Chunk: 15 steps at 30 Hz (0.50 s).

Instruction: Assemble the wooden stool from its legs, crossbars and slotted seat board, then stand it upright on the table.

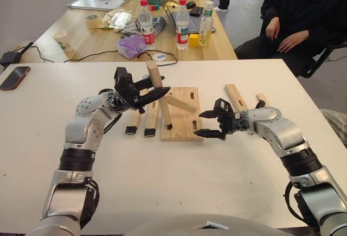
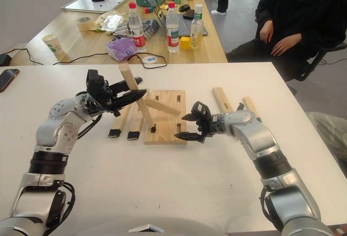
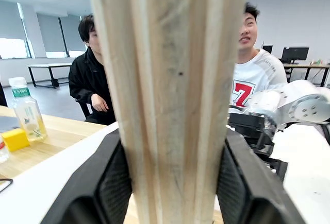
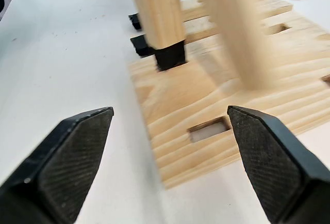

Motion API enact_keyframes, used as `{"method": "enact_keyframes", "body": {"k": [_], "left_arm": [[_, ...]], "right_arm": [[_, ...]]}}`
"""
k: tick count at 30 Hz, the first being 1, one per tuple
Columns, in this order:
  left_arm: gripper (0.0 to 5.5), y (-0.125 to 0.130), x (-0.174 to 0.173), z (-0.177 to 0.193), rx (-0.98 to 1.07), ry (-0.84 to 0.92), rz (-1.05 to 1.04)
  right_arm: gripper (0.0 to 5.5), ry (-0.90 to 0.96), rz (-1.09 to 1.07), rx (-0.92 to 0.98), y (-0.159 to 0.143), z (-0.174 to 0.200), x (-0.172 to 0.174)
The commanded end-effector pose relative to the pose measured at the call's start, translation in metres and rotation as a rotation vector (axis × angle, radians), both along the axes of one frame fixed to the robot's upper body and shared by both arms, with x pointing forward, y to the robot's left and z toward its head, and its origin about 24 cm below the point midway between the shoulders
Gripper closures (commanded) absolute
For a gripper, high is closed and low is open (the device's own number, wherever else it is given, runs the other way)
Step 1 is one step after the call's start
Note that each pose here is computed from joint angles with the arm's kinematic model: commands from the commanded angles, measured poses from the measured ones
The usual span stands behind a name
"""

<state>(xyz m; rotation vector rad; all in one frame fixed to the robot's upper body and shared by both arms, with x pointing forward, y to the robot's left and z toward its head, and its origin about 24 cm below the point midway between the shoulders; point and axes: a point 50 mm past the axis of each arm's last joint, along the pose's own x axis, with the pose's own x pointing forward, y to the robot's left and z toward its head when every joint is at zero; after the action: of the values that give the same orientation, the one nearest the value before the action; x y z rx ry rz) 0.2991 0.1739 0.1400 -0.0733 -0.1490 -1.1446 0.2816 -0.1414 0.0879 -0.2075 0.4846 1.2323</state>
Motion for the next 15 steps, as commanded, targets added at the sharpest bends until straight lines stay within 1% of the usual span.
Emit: {"method": "enact_keyframes", "body": {"k": [1,5,9,15], "left_arm": [[3.49,0.003,-0.004,-0.021,0.1,0.064,-0.028],[3.49,0.005,-0.01,-0.025,0.125,0.104,-0.105],[3.49,0.012,-0.01,-0.027,0.165,0.124,-0.136],[3.49,0.016,-0.019,-0.043,0.346,0.205,-0.335]], "right_arm": [[1.41,-0.015,-0.017,-0.038,-0.011,0.009,0.008],[1.41,-0.017,-0.037,-0.04,-0.018,0.014,0.014],[1.41,-0.018,-0.04,-0.038,-0.016,0.013,0.015],[1.41,-0.03,-0.025,-0.05,-0.012,0.01,0.014]]}}
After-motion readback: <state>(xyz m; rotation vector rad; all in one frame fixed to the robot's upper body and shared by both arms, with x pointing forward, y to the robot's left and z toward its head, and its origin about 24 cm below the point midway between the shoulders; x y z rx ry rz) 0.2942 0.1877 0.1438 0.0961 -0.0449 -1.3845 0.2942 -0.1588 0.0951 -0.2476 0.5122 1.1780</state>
